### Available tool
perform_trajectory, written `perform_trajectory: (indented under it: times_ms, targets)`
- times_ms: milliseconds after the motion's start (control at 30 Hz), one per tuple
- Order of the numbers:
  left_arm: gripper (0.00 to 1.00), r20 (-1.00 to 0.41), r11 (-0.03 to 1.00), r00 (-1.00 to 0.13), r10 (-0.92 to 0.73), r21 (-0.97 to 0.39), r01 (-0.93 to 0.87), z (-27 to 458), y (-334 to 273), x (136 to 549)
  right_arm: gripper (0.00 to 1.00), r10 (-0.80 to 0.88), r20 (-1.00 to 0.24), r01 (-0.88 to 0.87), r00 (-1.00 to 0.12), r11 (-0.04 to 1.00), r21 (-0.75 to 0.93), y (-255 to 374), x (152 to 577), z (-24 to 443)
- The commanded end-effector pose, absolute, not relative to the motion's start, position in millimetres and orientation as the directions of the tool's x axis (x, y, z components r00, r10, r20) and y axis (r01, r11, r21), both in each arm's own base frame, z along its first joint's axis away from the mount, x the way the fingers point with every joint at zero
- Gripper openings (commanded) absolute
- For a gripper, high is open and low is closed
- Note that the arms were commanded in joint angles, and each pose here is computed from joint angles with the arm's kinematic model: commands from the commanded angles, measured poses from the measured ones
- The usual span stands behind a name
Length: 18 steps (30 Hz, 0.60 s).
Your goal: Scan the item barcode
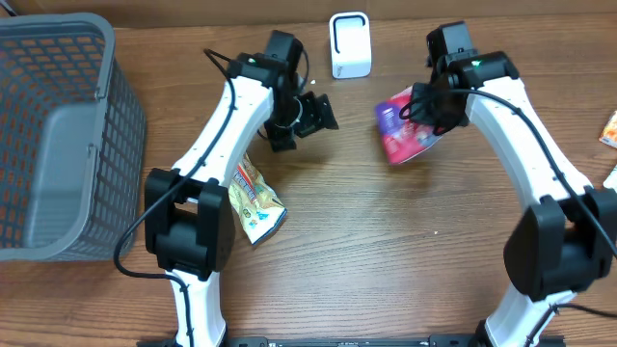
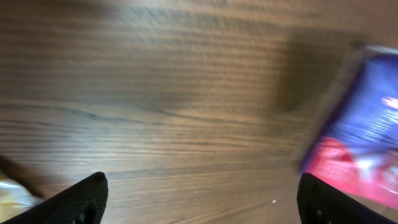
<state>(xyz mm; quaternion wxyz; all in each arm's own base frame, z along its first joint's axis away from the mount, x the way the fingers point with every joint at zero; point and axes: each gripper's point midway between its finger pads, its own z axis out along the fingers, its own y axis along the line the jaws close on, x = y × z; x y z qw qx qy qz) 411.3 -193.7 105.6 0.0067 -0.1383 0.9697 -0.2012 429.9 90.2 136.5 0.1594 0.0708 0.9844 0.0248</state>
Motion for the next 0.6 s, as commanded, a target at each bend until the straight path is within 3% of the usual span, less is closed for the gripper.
perform_trajectory:
  times_ms: [0,200,433,567]
  targets:
    - [0.89,0.019,0.890,-0.959,-0.282,-0.368,-0.269,106.5,-177.4,419.4,0.04,0.084,-0.447,0.183,-0.891,0.966,-0.183,64.2,433.8,169.5]
    - [0.89,0.040,0.904,-0.949,-0.313,-0.294,-0.310,101.4,-154.7,412.5,0.04,0.027,-0.360,0.148,-0.932,0.937,-0.315,72.2,412.7,145.6]
    - [0.90,0.030,0.919,-0.956,-0.293,-0.267,-0.290,99.9,-149.9,410.7,0.04,0.076,-0.238,0.173,-0.968,0.892,-0.417,58.3,395.6,104.4]
    - [0.91,0.025,0.924,-0.960,-0.279,-0.266,-0.275,99.8,-149.8,410.8,0.06,0.093,-0.156,0.143,-0.983,0.928,-0.345,77.6,384.2,86.7]
